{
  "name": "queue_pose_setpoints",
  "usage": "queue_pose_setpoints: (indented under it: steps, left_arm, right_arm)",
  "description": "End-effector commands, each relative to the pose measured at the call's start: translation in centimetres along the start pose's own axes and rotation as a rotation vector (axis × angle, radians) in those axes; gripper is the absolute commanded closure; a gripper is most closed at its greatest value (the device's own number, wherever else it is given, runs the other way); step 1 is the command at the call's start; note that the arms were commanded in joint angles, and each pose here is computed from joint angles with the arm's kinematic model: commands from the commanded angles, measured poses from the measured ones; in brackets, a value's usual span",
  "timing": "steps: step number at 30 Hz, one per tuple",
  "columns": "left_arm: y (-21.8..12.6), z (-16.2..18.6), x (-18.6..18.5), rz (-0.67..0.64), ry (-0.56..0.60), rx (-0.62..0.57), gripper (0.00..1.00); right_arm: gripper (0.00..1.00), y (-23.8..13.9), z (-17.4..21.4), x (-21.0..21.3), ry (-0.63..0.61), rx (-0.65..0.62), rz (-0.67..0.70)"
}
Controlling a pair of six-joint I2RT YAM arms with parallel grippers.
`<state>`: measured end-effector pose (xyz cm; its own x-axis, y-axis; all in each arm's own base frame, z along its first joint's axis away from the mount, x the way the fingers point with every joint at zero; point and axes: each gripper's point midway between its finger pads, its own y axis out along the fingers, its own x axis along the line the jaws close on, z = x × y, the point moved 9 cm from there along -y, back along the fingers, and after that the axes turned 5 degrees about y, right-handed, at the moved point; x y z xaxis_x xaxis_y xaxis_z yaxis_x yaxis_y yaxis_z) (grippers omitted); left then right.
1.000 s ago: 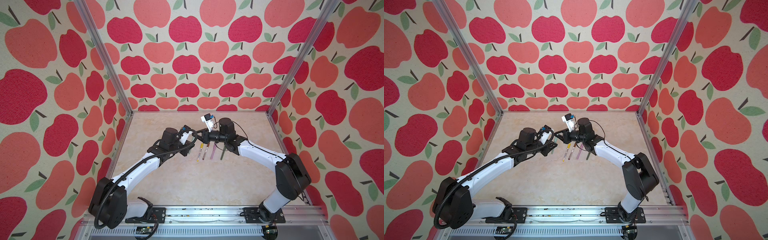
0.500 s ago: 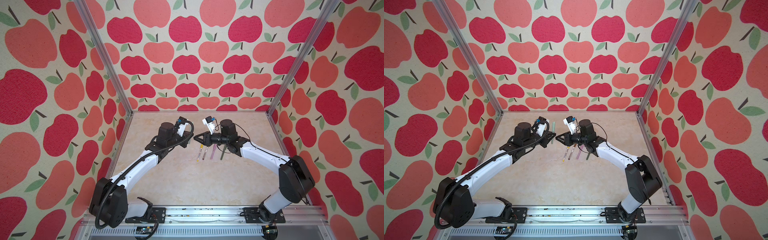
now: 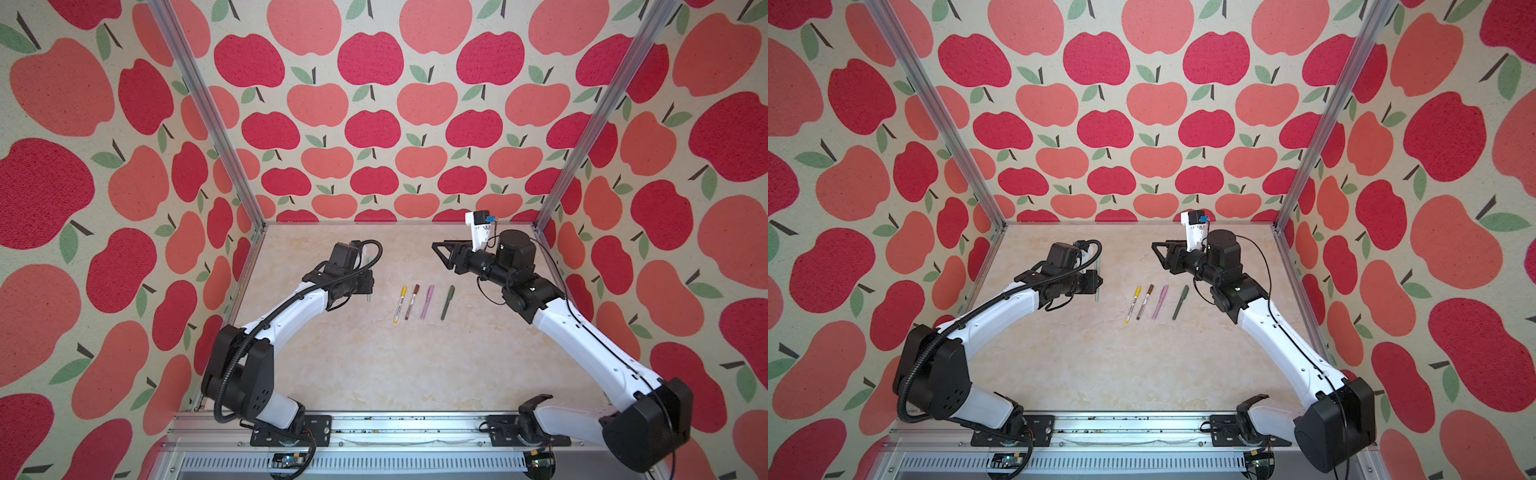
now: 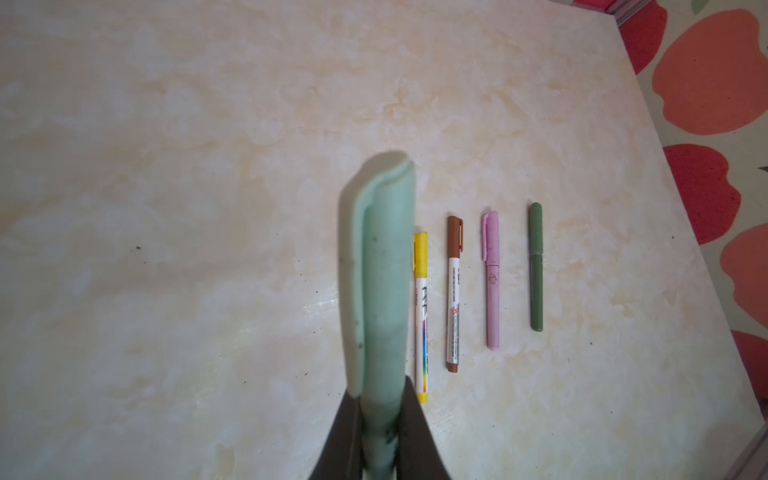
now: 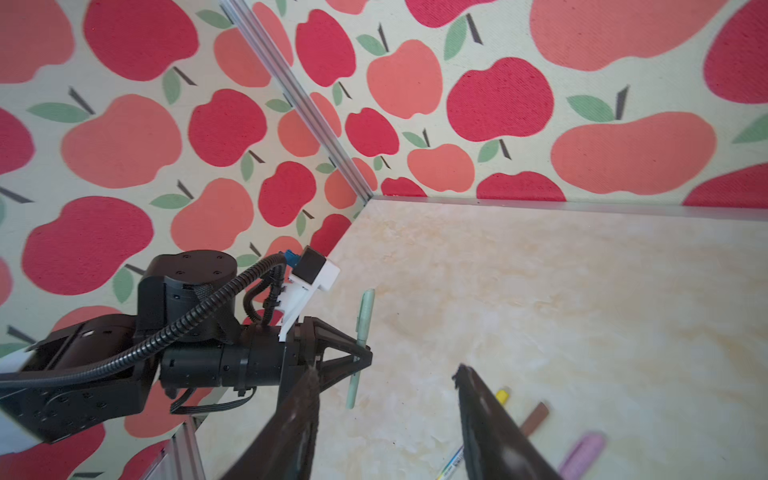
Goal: Insert the pens into the pen caps
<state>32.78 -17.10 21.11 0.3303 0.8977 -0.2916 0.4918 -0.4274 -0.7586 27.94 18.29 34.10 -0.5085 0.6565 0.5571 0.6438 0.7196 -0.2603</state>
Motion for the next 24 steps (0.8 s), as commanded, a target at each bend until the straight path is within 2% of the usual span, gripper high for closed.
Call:
queue_pose_setpoints:
  steps: [1, 6, 12, 24]
  left_arm:
    - [1.7, 0.2, -0.6, -0.047, -0.024, 0.156, 1.00]
    - [5.7, -0.1, -1.3, -0.079, 0.037, 0.339, 1.00]
    - [8.9, 0.8, -1.6, -0.202, 0.157, 0.495, 1.00]
    - [11.6, 2.2, -2.6, -0.252, 0.274, 0.591, 1.00]
  right_arm:
    - [0.44, 0.1, 3.6, -5.2, 0.087, 0.149, 0.276]
    - [0.44, -0.7, 4.5, -6.5, 0.125, 0.163, 0.293]
    - [0.43, -1.1, 4.5, -7.0, 0.135, 0.156, 0.296]
    - [0.43, -1.0, 4.4, -7.2, 0.147, 0.159, 0.291]
